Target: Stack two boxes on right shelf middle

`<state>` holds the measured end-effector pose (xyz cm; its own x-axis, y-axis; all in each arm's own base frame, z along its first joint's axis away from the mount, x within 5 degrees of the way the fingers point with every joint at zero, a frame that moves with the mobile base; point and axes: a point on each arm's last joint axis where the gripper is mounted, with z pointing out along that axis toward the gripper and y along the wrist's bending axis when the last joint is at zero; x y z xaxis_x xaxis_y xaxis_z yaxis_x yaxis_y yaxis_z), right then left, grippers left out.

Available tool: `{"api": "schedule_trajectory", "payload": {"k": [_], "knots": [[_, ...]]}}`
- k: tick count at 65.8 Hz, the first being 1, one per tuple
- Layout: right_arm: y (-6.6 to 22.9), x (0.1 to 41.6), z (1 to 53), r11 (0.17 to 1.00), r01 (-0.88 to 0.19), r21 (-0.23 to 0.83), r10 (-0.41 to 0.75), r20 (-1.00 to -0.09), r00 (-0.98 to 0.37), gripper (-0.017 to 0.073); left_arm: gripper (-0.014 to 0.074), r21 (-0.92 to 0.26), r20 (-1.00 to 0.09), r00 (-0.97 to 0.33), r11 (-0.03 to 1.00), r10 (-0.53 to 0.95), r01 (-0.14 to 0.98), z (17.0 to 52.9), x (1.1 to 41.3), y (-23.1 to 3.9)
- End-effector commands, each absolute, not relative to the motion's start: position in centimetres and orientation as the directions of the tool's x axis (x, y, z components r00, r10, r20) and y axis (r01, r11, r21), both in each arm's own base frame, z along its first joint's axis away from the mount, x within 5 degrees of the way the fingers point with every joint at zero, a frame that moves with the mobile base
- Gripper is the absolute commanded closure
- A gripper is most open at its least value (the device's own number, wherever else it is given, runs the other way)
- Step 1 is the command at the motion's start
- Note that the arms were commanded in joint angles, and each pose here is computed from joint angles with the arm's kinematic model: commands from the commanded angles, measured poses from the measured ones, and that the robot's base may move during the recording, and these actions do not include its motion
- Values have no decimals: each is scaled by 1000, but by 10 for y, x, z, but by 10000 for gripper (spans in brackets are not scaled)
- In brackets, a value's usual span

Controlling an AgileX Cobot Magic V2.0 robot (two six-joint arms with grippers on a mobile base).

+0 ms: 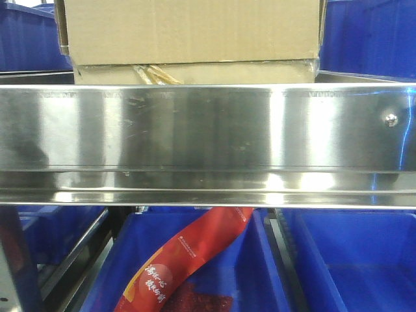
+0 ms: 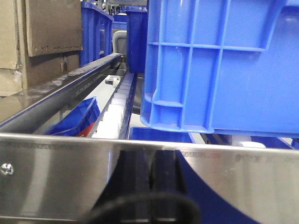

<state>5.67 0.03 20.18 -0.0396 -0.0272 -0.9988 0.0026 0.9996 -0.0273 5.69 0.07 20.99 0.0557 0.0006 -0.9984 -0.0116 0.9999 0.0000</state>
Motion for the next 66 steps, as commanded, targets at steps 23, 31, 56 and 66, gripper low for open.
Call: {"api": "schedule_trajectory", "payload": {"k": [23,31,56,66], "knots": [[-1,56,207,999,16,-39,-39,-999,22,713,705,0,-997,82,1000,1,-17,213,56,1],[-1,56,207,999,16,-39,-39,-999,22,713,705,0,-997,82,1000,1,-17,213,56,1],[-1,56,207,999,16,-39,-39,-999,22,713,705,0,-997,82,1000,1,-17,213,56,1],[-1,56,207,999,16,-39,-39,-999,22,713,705,0,-997,82,1000,1,-17,213,56,1]]}}
